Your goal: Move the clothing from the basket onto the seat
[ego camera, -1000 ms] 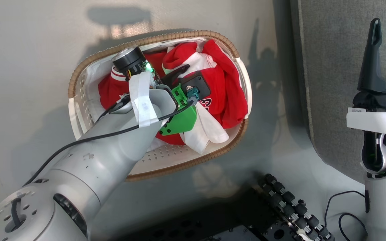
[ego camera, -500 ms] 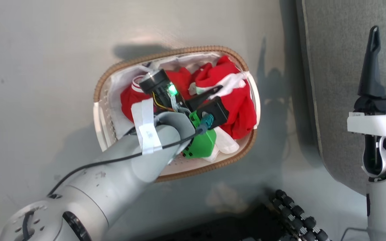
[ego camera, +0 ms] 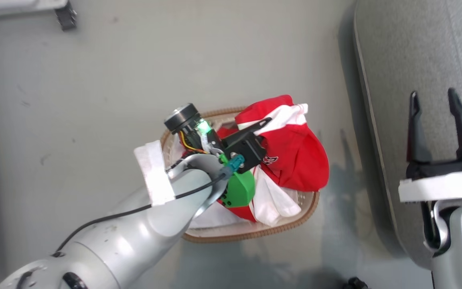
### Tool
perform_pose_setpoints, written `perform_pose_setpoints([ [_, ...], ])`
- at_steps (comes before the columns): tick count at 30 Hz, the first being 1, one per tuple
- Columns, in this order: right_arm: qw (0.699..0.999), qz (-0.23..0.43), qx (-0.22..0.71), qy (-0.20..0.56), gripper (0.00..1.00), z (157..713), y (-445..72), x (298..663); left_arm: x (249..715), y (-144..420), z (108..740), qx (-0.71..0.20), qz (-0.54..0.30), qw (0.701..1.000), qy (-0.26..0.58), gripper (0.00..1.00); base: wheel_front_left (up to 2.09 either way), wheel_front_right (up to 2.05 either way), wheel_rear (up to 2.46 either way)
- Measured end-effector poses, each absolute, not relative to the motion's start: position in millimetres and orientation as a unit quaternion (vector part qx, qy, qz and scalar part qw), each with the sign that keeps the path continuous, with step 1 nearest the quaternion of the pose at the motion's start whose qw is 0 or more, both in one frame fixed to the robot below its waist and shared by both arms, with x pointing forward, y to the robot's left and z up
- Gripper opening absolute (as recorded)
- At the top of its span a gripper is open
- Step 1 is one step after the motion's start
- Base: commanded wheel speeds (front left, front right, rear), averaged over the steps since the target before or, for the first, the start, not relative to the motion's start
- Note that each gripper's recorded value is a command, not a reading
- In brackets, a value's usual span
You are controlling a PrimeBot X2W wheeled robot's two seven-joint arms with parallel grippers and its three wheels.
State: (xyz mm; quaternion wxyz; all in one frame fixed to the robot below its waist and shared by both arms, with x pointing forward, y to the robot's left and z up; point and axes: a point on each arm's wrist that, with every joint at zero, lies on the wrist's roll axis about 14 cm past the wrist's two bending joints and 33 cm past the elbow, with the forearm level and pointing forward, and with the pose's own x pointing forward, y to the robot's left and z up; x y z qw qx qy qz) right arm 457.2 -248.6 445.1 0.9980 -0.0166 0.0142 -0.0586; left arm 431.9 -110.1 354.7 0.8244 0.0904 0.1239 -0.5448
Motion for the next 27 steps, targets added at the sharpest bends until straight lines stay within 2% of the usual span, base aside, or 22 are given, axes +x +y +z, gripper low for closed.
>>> perform_pose_setpoints([
  [9,0.999,-0.026,-0.002,-0.018,1.00,483,-223,429,459,-72,466,0.150,-0.499,0.853,0.004,0.00,0.00,0.00,0.00],
  [18,0.997,0.015,0.010,-0.076,1.00,530,-194,411,481,-26,619,0.204,-0.416,0.877,-0.130,0.00,0.00,0.00,0.00],
  [27,0.991,0.079,0.024,-0.107,1.00,555,-150,397,464,-19,720,0.228,-0.385,0.869,-0.211,0.00,0.00,0.00,0.00],
])
